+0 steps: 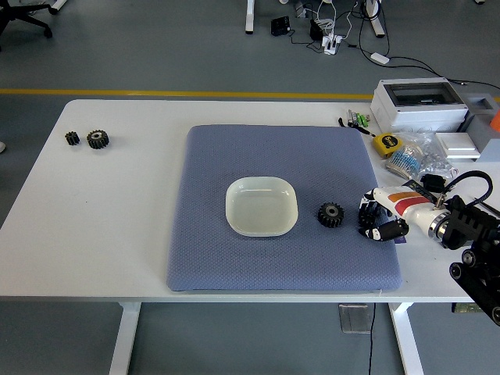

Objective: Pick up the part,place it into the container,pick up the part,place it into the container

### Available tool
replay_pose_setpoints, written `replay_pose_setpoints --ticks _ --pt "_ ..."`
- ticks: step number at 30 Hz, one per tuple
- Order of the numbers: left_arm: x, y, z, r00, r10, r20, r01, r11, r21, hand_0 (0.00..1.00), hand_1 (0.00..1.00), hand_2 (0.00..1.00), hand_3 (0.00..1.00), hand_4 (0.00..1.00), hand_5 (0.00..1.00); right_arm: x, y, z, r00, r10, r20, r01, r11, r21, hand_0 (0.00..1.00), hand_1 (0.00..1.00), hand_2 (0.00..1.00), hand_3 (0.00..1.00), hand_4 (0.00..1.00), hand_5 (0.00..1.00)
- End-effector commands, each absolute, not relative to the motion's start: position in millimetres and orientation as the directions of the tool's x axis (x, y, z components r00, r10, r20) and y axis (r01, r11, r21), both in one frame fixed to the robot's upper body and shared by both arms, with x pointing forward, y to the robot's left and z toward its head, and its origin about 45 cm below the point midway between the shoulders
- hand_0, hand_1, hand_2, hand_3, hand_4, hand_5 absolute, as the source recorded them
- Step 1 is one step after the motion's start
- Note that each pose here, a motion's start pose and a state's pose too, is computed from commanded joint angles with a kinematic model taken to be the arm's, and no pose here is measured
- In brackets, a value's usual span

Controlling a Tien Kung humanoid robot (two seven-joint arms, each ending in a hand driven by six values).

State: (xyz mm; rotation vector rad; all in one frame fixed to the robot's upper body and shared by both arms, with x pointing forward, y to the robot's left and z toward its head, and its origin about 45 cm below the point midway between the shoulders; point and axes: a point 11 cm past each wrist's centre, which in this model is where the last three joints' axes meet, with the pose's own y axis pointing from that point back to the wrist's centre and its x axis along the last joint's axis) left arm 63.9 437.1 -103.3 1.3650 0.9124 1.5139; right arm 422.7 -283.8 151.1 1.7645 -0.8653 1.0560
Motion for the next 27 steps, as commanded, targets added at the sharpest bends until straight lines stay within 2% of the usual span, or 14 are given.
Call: replay_pose_setpoints --ticks 5,6,11,12,27 --pt "64.4 435.7 -103.8 -0.012 0.939 0.344 -0.132 -0.343 0.93 0.712 0.671 0.666 0.566 0.613 0.546 422.4 -280.3 152.5 0.398 -0.146 0.905 -0.868 -0.38 0.32 0.147 0.28 0.476 0.514 0.768 0.159" --pt "64.5 435.5 -103.8 -0.012 0.939 0.344 -0.132 -0.342 0.93 0.711 0.672 0.665 0.566 0.613 0.546 422.5 -280.0 152.8 0.399 -0.153 0.904 -0.868 -0.381 0.319 0.055 0.201 0.427 0.514 0.788 0.168" --pt "65.8 435.5 -103.6 -0.013 0.939 0.344 -0.136 -0.342 0.93 0.711 0.672 0.665 0.566 0.613 0.546 422.3 -279.5 153.8 0.402 -0.178 0.898 -0.868 -0.385 0.312 0.055 0.201 0.427 0.514 0.788 0.168" --pt "66.0 435.7 -103.5 -0.013 0.939 0.344 -0.137 -0.342 0.93 0.711 0.671 0.665 0.566 0.613 0.546 422.3 -279.5 153.9 0.401 -0.181 0.898 -0.869 -0.386 0.31 0.052 0.16 0.336 0.488 0.843 0.123" --pt "64.2 437.1 -103.3 -0.011 0.938 0.346 -0.134 -0.345 0.929 0.712 0.67 0.666 0.566 0.613 0.546 422.7 -278.1 156.4 0.402 -0.199 0.894 -0.87 -0.387 0.305 0.068 0.152 0.297 0.467 0.839 0.123"
